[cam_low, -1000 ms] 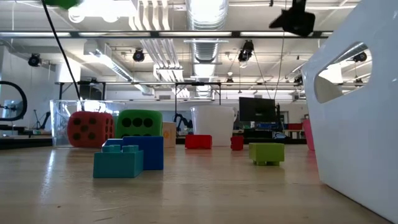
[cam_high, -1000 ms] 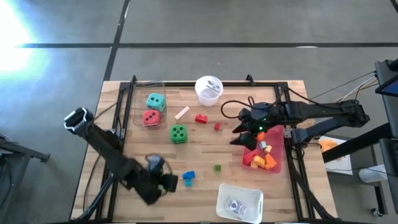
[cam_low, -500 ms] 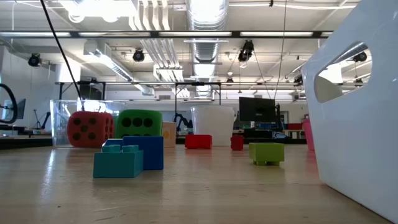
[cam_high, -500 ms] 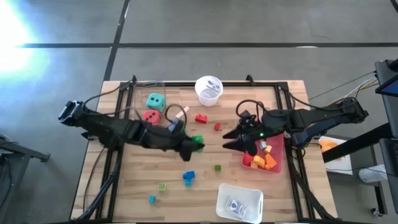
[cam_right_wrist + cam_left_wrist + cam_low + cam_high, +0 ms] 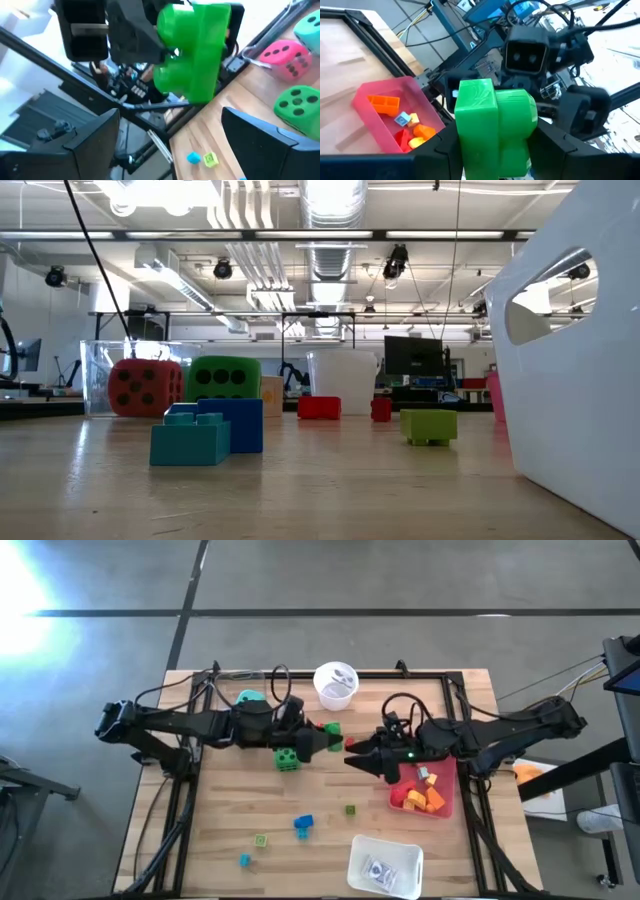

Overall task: Pick & Place Toys
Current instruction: Put the green game piece into the pink bin

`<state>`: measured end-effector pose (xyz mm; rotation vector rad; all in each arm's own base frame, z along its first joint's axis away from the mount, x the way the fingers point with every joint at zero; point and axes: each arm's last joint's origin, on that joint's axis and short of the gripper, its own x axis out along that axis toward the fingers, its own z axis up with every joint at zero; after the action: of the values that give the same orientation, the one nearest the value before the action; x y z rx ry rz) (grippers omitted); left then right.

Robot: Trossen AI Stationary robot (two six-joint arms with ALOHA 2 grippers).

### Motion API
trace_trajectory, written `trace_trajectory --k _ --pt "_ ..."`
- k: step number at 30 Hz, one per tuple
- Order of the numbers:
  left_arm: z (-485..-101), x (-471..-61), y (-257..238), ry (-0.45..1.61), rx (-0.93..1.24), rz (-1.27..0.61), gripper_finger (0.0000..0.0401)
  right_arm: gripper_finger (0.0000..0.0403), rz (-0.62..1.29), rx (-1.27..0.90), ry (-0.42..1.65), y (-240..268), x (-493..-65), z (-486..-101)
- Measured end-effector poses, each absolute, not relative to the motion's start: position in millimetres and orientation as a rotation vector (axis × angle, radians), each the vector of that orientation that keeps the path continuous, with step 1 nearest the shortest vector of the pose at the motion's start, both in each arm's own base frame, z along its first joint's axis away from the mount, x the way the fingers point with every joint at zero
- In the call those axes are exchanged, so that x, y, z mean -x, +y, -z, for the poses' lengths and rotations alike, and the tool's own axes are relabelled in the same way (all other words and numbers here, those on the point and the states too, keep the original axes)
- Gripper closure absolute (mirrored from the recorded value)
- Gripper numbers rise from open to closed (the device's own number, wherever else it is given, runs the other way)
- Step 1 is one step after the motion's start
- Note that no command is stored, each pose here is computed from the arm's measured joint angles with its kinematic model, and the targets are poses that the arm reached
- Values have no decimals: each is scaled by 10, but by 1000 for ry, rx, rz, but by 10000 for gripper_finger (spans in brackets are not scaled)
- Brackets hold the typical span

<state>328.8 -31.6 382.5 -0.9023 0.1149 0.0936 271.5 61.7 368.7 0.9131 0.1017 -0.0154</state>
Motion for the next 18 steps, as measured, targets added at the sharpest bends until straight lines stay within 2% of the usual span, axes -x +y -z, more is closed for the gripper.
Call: trace_trajectory --k 18 --pt "-3857 -3413 -333 30 919 15 236 60 37 -952 19 616 -2814 -3688"
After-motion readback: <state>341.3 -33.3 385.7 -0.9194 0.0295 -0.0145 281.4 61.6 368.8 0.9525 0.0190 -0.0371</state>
